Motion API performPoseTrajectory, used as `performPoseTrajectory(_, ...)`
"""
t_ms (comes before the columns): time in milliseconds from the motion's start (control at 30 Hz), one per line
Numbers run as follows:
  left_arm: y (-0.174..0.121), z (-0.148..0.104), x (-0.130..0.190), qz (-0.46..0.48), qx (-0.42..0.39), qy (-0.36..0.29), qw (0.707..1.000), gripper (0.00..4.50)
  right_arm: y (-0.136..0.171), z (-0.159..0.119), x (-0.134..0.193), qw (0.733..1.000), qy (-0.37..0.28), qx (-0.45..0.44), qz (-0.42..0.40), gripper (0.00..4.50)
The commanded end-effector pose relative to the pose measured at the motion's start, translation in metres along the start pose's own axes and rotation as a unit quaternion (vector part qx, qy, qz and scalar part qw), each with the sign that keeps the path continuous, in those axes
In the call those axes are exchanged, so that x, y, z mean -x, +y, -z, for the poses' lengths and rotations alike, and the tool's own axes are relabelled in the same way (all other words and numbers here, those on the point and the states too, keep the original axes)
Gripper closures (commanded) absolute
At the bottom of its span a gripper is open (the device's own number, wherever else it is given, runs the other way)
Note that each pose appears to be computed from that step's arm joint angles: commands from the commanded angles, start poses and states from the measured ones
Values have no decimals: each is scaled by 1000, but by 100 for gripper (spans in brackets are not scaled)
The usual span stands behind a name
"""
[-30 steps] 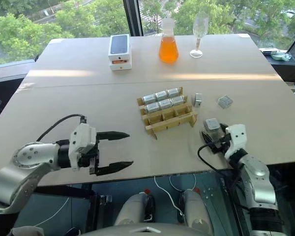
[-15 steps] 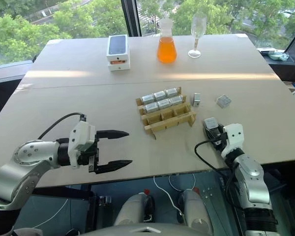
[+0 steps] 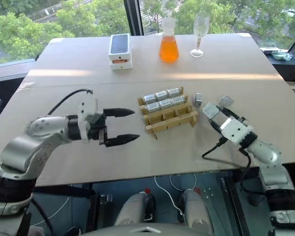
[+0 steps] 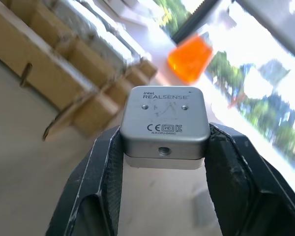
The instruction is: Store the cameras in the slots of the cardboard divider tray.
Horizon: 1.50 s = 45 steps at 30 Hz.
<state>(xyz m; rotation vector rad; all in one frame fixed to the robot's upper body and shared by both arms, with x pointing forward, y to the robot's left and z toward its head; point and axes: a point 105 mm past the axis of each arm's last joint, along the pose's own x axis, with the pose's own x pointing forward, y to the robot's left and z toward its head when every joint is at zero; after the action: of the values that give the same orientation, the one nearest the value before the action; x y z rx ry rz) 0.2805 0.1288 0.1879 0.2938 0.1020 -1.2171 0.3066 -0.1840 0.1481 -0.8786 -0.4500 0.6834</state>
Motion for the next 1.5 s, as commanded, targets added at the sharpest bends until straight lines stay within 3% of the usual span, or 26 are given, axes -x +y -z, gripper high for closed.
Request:
performPoseTrajectory(33,3,-11,-11,29,16,-12,999,0,-3,-33,-13,988,-84,113,-61,269)
performPoseTrajectory(167,8,-20,-26,54,35,-18,998,0,15,-58,-34,955,-153,200,-158,269)
performPoseTrajectory(300,13,-17,-41,74,26,3,997,0,24,-83,-58,921,-210,258,-206,269)
performPoseTrajectory(767,13,-15,-54,111,11,24,993,0,36,-104,-84,884,-257,310,-238,269)
performPoseTrajectory(867,11,-13,-54,122,10,32,992,77,38,-105,-83,884,-257,310,-239,269)
performPoseTrajectory(1067,7,-11,-60,143,10,39,989,363,38,-105,-84,884,-253,311,-241,269)
performPoseTrajectory(1233,6,-9,-64,148,8,42,988,371,39,-105,-83,888,-246,305,-241,269)
performPoseTrajectory(1400,11,-13,-64,139,14,30,990,371,34,-105,-80,910,-234,265,-217,20)
performPoseTrajectory(1500,16,-13,-61,125,10,28,992,371,21,-103,-78,932,-218,219,-188,0)
